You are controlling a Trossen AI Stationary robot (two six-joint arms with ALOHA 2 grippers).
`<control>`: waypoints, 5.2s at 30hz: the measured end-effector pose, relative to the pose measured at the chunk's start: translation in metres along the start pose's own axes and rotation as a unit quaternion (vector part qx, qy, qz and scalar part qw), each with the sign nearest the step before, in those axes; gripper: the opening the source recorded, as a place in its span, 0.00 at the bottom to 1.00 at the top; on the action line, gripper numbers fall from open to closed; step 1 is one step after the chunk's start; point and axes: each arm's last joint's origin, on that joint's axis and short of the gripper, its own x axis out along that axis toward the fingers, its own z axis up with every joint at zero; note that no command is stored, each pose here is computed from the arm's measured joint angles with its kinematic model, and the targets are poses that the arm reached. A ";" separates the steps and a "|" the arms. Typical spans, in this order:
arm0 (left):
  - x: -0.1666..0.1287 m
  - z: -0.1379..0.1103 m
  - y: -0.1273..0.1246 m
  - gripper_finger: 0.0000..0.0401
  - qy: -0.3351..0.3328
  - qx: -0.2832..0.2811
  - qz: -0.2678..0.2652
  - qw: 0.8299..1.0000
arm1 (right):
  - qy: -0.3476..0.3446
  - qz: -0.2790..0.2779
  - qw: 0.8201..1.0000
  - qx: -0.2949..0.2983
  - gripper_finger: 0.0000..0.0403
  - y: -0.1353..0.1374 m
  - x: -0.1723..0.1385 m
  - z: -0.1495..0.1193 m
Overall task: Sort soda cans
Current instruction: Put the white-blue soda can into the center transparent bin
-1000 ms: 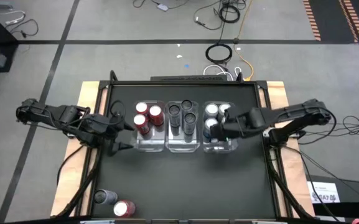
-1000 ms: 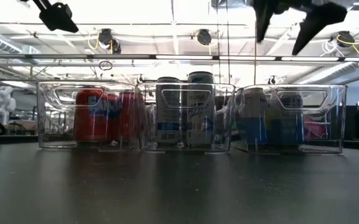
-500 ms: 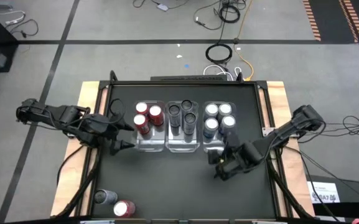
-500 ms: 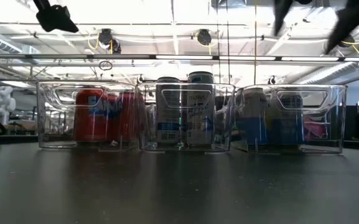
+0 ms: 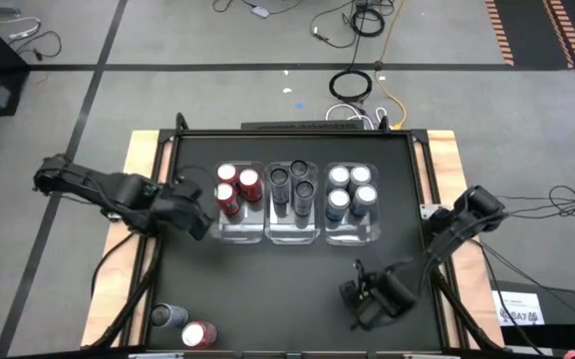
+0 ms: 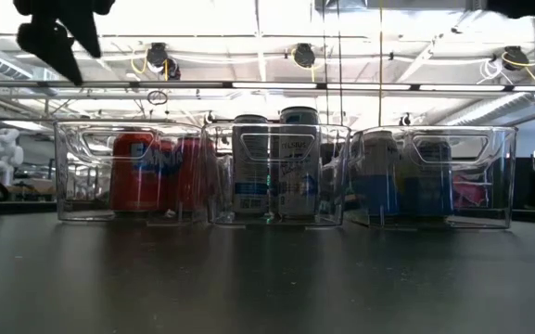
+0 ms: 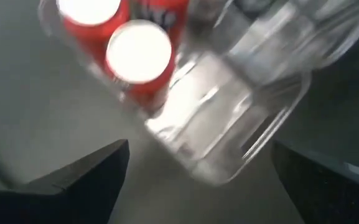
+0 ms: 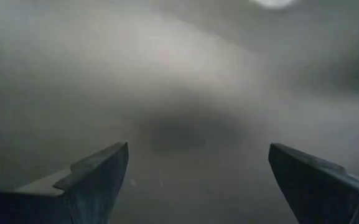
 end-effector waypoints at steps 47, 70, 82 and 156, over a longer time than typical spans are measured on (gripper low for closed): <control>-0.045 -0.145 -0.116 1.00 0.223 -0.171 0.094 0.955 | -0.031 0.054 0.988 -0.138 0.95 -0.019 0.002 -0.068; -0.044 -0.163 -0.123 1.00 0.273 -0.127 0.086 0.950 | -0.024 0.069 0.989 -0.131 0.95 -0.016 0.002 -0.070; -0.039 -0.168 -0.126 1.00 0.265 -0.113 0.089 0.953 | -0.033 0.086 0.988 -0.126 0.95 -0.014 0.001 -0.070; -0.031 -0.024 -0.084 0.72 0.200 -0.021 -0.007 0.979 | -0.049 0.094 0.994 -0.027 0.95 -0.009 0.003 -0.061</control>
